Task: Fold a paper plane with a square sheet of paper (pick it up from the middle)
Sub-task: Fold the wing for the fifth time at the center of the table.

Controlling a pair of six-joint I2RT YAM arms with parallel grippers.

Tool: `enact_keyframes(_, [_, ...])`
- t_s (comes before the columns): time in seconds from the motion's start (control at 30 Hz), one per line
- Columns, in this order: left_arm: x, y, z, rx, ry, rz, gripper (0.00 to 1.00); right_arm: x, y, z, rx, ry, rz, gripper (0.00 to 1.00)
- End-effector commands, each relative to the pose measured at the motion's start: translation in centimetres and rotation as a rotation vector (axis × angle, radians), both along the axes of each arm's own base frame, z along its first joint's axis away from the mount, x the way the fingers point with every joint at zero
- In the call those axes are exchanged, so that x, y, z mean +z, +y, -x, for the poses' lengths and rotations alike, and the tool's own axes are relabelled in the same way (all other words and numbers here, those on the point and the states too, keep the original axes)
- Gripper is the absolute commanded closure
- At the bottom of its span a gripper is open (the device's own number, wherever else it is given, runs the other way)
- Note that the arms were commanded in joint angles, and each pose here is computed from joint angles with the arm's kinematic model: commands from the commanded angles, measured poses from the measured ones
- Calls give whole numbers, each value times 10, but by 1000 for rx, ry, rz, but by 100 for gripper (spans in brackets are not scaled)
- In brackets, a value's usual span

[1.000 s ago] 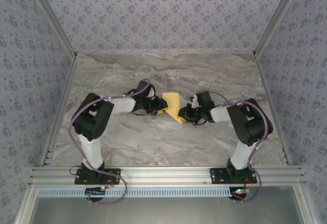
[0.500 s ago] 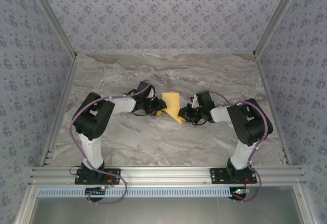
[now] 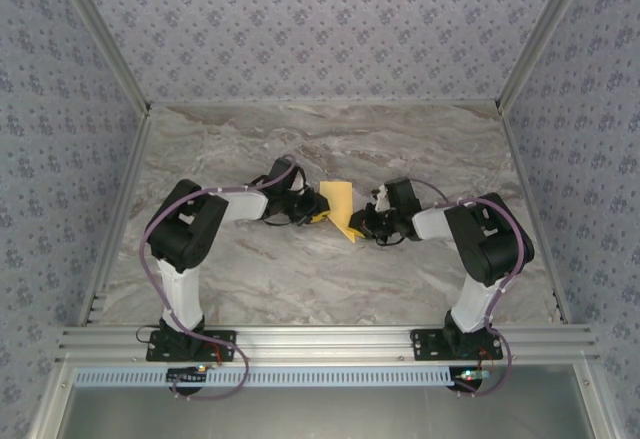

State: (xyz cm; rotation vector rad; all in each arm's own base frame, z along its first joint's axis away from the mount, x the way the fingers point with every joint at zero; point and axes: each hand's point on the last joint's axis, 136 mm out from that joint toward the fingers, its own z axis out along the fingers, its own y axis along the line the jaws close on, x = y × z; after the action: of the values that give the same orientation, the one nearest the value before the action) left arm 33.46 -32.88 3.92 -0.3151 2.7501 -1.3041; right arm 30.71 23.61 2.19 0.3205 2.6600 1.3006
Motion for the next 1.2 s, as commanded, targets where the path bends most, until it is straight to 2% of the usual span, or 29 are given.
enact_keyframes(0.0, [5,-10,-1,-28,-16,44,78,-13,-10,4,30,3,47,87])
enact_keyframes(0.27, [1,-15,-10,-22,-26,49,81,-23,-19,2,64,-3,80,87])
enact_keyframes(0.4, [1,-15,-9,-20,-22,45,93,-21,-20,1,86,-28,94,86])
enact_keyframes(0.47, [4,-14,-9,-12,-21,45,97,-9,-18,-3,92,-72,101,84])
enact_keyframes(0.57, [8,-8,-6,12,-5,24,99,15,-18,-9,126,-200,169,77])
enact_keyframes(0.7, [14,-6,-1,26,16,-13,99,42,-18,-14,166,-388,301,61])
enact_keyframes(0.87, [18,-13,4,20,30,-49,99,52,-20,-12,226,-598,526,47])
enact_keyframes(1.03, [22,-20,7,26,39,-53,99,53,-4,-3,346,-854,681,48])
enact_keyframes(1.17, [26,-22,7,32,43,-50,99,43,0,3,406,-960,699,47])
